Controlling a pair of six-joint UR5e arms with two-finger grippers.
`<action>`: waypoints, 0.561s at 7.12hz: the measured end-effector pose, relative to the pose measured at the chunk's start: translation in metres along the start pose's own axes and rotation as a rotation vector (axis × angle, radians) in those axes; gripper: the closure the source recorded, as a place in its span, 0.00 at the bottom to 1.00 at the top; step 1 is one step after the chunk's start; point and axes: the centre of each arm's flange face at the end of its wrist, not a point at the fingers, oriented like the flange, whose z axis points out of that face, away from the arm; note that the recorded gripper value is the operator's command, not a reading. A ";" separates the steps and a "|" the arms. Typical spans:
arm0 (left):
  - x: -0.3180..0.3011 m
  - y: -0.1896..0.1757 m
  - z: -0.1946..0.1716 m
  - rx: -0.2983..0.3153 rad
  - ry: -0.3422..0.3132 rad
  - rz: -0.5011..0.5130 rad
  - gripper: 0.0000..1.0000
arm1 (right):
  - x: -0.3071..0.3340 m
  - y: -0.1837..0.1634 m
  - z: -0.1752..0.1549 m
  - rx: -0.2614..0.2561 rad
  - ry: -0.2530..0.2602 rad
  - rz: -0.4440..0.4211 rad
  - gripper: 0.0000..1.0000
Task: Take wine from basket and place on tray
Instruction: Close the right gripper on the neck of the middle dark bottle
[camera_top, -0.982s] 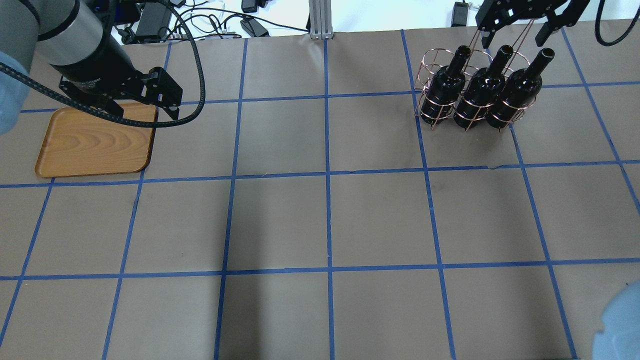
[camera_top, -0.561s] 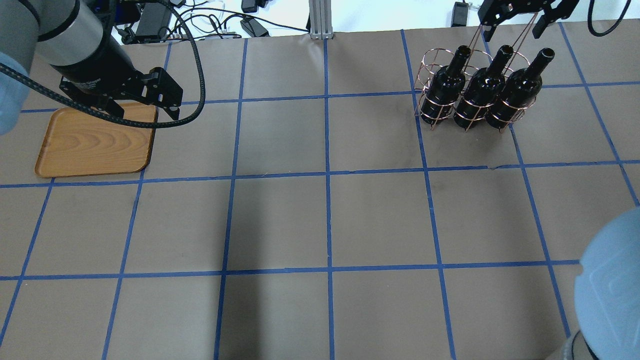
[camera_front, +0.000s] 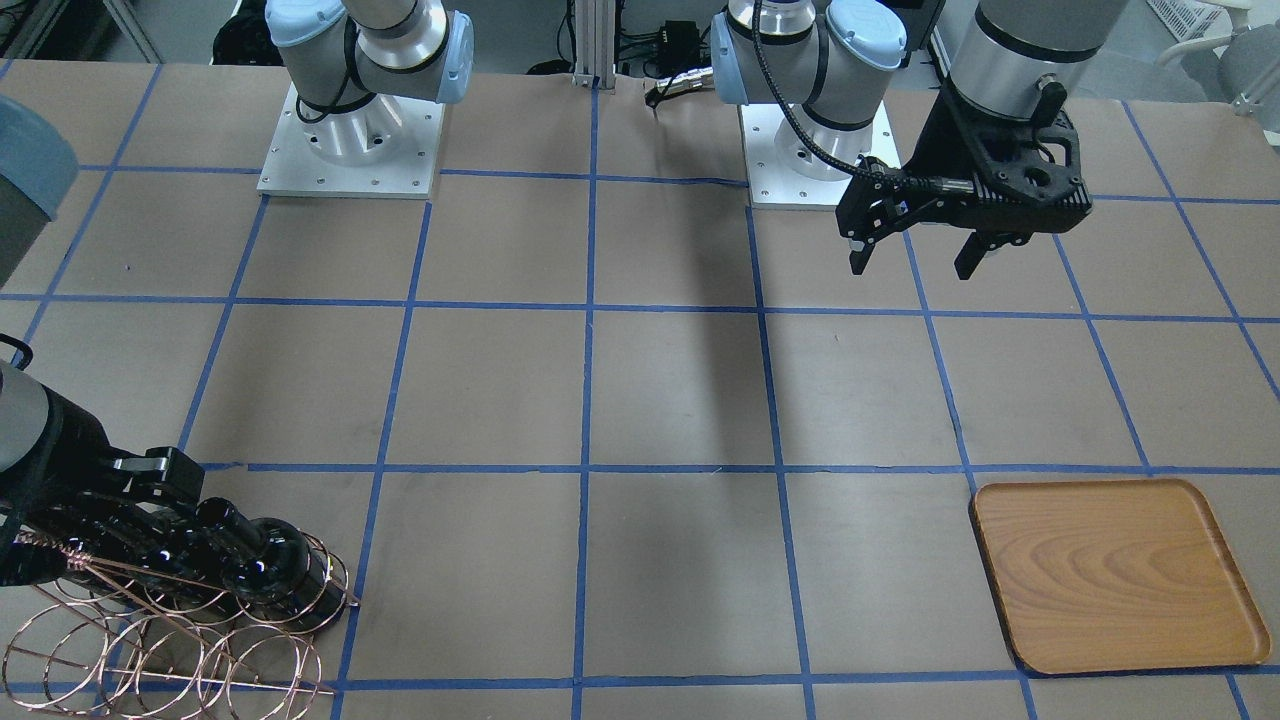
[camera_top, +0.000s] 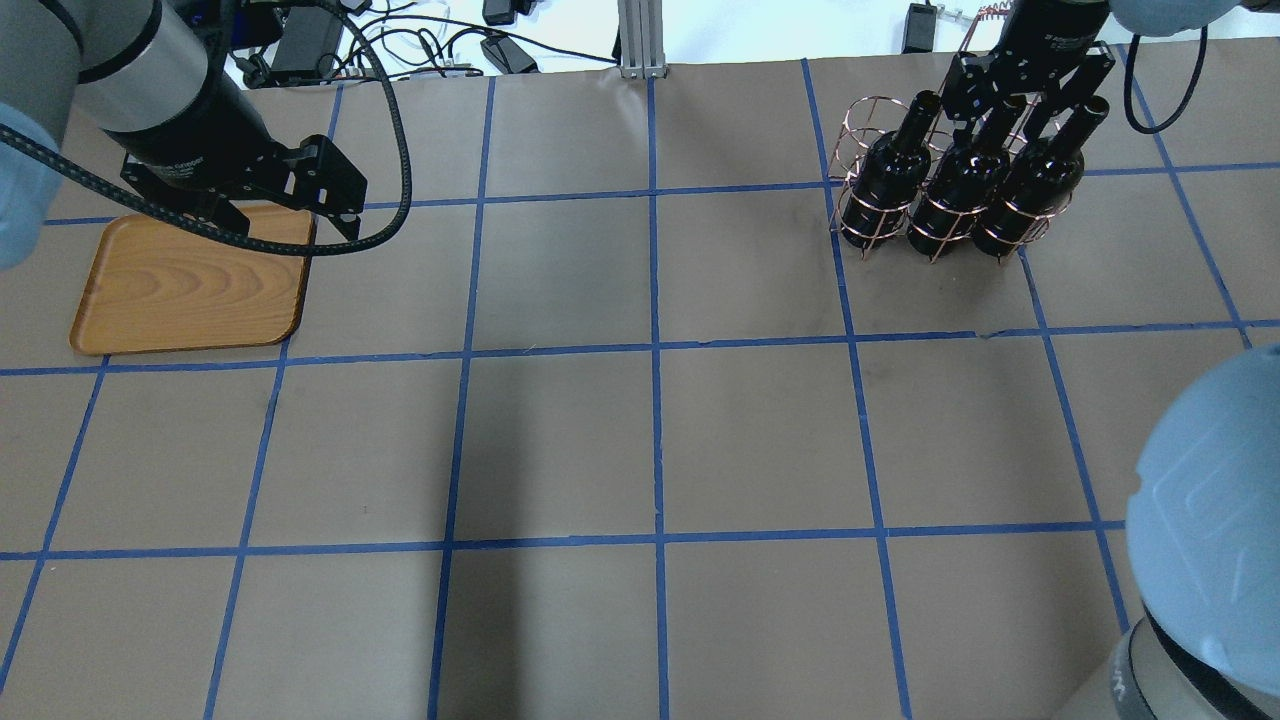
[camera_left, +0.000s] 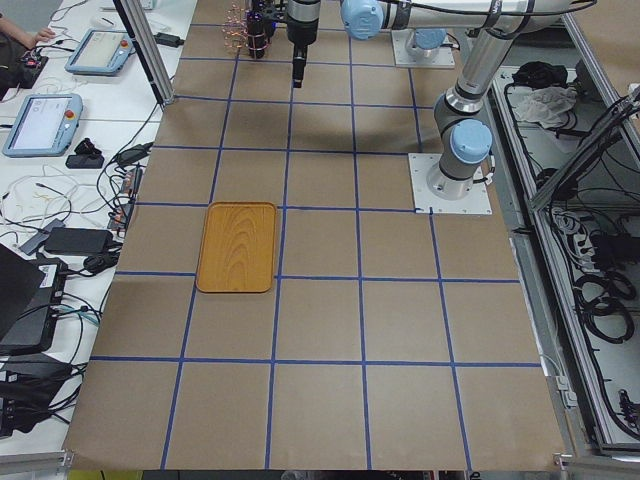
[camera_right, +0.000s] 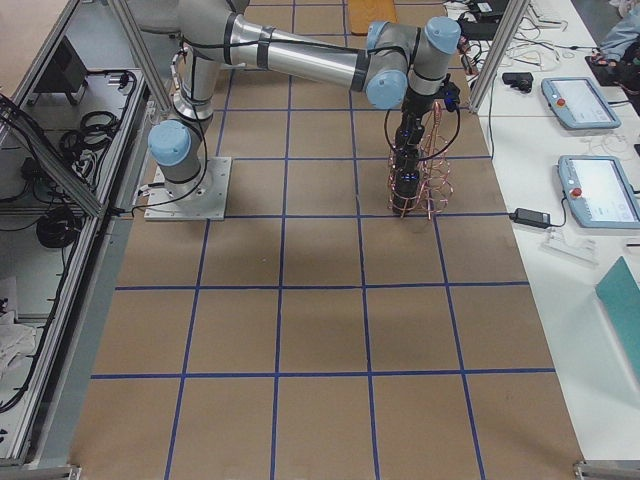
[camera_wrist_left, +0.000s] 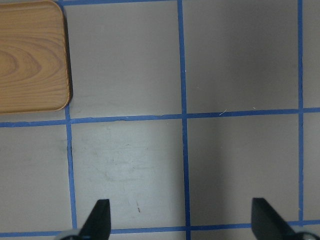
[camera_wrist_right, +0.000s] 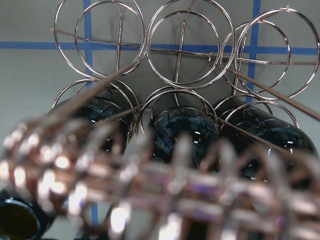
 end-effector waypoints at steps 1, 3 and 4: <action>0.000 0.000 0.000 0.000 0.000 0.000 0.00 | 0.004 -0.002 -0.003 0.022 0.003 0.003 0.67; 0.000 0.000 0.000 0.000 0.001 0.000 0.00 | 0.006 -0.006 -0.008 0.055 0.002 0.011 0.81; 0.000 0.000 0.001 -0.001 0.000 0.000 0.00 | 0.006 -0.006 -0.011 0.063 0.001 0.016 0.81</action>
